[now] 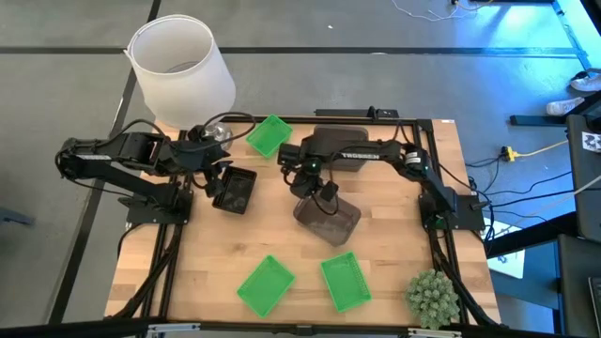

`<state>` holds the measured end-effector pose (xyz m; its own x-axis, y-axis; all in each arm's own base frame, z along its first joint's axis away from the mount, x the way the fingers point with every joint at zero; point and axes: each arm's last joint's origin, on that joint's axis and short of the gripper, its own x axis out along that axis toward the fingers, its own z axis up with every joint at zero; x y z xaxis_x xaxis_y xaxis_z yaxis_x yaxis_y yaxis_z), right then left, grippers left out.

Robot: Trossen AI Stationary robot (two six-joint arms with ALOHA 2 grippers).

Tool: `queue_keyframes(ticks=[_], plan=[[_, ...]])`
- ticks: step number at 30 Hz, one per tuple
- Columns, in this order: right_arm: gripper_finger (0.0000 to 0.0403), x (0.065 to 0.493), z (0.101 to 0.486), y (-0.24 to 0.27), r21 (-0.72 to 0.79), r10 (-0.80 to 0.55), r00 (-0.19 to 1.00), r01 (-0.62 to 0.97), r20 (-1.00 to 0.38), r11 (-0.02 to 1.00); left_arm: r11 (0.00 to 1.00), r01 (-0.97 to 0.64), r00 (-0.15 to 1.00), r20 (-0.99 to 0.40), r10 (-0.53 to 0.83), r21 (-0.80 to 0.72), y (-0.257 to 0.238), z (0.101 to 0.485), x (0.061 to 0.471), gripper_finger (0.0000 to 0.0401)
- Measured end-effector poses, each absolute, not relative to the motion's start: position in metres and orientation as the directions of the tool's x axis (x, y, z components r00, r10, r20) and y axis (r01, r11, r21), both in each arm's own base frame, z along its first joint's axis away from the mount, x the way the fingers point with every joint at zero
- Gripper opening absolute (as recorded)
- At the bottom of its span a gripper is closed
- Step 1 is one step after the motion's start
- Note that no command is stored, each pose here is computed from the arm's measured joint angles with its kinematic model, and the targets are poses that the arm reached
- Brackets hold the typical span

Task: Stack baskets by color
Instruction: Stack the bottom transparent black bin on the top transparent black bin

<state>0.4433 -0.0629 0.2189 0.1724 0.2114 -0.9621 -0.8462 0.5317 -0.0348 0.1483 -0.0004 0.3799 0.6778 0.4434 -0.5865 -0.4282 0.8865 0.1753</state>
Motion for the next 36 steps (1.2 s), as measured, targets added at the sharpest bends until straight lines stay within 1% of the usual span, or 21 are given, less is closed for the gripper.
queue_keyframes(ticks=[5,7,11,15,21,25,30,32,36], plan=[[0.0061,0.434,0.248,-0.061,-0.094,0.201,0.234,-0.841,-0.951,0.533,0.884,-0.438,0.678,-0.586,0.444,0.162,0.0,0.38,0.148,0.0082],[0.0061,0.429,0.262,-0.061,-0.119,0.196,0.267,-0.824,-0.944,0.554,0.878,-0.459,0.679,-0.585,0.443,0.133,0.0,0.38,0.148,0.0082],[0.0061,0.417,0.293,-0.059,-0.162,0.184,0.343,-0.768,-0.921,0.62,0.856,-0.515,0.681,-0.586,0.439,0.043,-0.001,0.38,0.149,0.0082],[0.0061,0.402,0.326,-0.056,-0.213,0.17,0.433,-0.702,-0.885,0.68,0.835,-0.546,0.692,-0.599,0.403,-0.069,-0.002,0.38,0.149,0.0082],[0.0061,0.377,0.378,-0.049,-0.316,0.149,0.6,-0.596,-0.786,0.738,0.78,-0.59,0.7,-0.612,0.367,-0.208,-0.003,0.379,0.151,0.0082],[0.0061,0.359,0.41,-0.041,-0.383,0.144,0.706,-0.53,-0.693,0.756,0.735,-0.625,0.692,-0.623,0.365,-0.264,-0.004,0.376,0.159,0.0082],[0.0061,0.333,0.441,-0.029,-0.449,0.154,0.778,-0.498,-0.609,0.742,0.675,-0.658,0.69,-0.624,0.365,-0.333,-0.006,0.371,0.179,0.0082],[0.0061,0.322,0.452,-0.024,-0.454,0.181,0.795,-0.498,-0.579,0.739,0.661,-0.666,0.689,-0.626,0.365,-0.347,-0.007,0.368,0.19,0.0082],[0.0061,0.3,0.469,-0.014,-0.404,0.262,0.808,-0.51,-0.528,0.759,0.659,-0.667,0.686,-0.632,0.361,-0.348,-0.01,0.359,0.213,0.0082]])
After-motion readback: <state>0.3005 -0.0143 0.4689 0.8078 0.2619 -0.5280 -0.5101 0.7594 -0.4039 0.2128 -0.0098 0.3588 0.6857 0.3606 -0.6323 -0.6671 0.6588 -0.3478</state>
